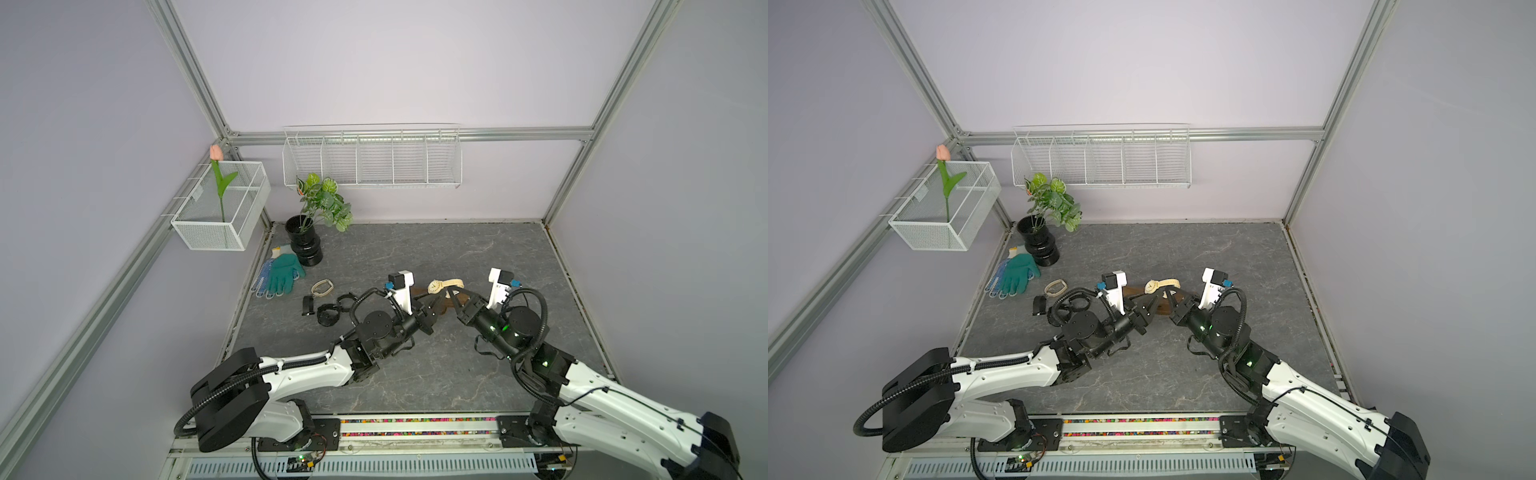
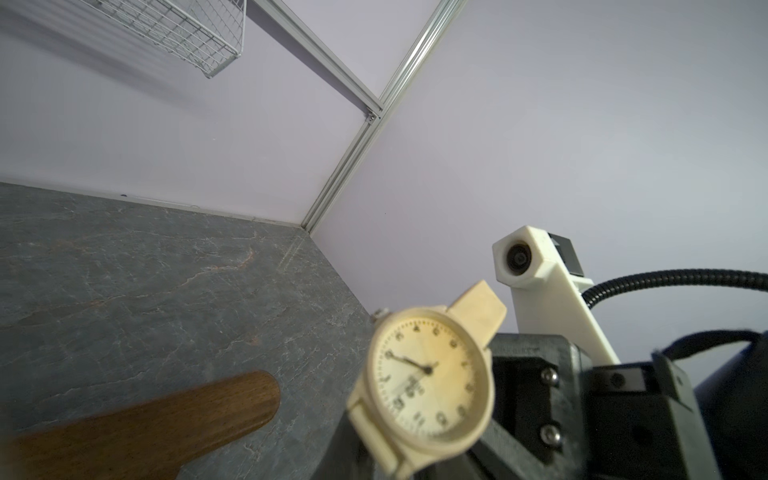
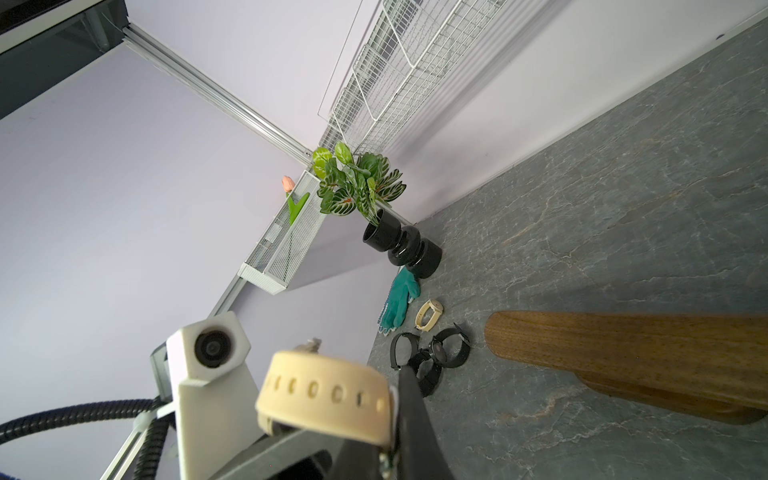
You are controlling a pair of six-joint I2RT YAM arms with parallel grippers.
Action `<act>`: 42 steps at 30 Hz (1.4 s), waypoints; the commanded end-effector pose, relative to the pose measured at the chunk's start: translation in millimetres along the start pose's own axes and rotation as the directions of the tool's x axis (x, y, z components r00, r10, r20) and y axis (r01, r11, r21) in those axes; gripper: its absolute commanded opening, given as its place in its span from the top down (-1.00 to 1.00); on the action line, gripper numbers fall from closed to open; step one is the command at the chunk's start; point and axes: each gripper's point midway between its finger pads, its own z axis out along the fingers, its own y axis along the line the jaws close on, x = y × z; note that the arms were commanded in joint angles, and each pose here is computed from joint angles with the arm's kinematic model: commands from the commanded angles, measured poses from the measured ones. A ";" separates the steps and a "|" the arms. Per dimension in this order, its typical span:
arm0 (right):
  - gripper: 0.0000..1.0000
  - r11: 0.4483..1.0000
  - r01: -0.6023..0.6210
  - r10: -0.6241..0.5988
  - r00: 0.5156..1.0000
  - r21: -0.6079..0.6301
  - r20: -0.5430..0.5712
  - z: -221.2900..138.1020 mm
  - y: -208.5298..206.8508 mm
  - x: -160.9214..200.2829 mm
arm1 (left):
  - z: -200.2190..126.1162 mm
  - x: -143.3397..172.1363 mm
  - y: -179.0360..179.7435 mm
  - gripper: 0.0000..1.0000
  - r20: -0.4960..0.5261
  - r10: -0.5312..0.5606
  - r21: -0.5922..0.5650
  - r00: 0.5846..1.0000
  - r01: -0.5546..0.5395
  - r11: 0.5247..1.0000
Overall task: Place watch on stand
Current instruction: Pick up the watch at the center of the board.
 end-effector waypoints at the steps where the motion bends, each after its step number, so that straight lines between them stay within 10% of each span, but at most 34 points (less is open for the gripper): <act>1: 0.86 1.000 0.023 -0.024 1.000 0.011 0.003 -1.9 -5.4 5.1 | 1.0 -14.1 -2.1 0.56 0.038 -0.002 -0.018 0.999 0.003 1.000; 9: 0.77 0.999 0.045 -0.045 0.999 0.025 0.013 -4.0 -6.1 6.4 | 0.9 -15.0 1.0 0.76 0.038 0.005 -0.038 0.999 -0.003 0.999; 16: -0.17 0.969 0.248 -0.248 0.969 -0.002 0.005 -22.9 -5.5 2.4 | -18.1 -30.1 18.4 1.00 0.006 0.182 -0.189 0.983 -0.177 0.966; 22: -0.64 0.852 0.520 -0.524 0.843 -0.064 -0.125 -49.2 -13.8 14.9 | -34.3 -17.5 33.0 1.00 -0.255 0.481 -0.207 0.839 -0.533 0.821; 32: -0.75 0.760 0.578 -0.648 0.635 -0.297 -0.421 -64.6 4.5 56.3 | -36.3 12.0 17.0 1.00 -0.401 0.669 0.059 0.625 -0.712 0.700; 42: -0.55 0.774 0.530 -0.630 0.598 -0.345 -0.495 -60.0 12.5 68.2 | -41.6 30.0 4.5 1.00 -0.418 0.702 0.197 0.577 -0.696 0.690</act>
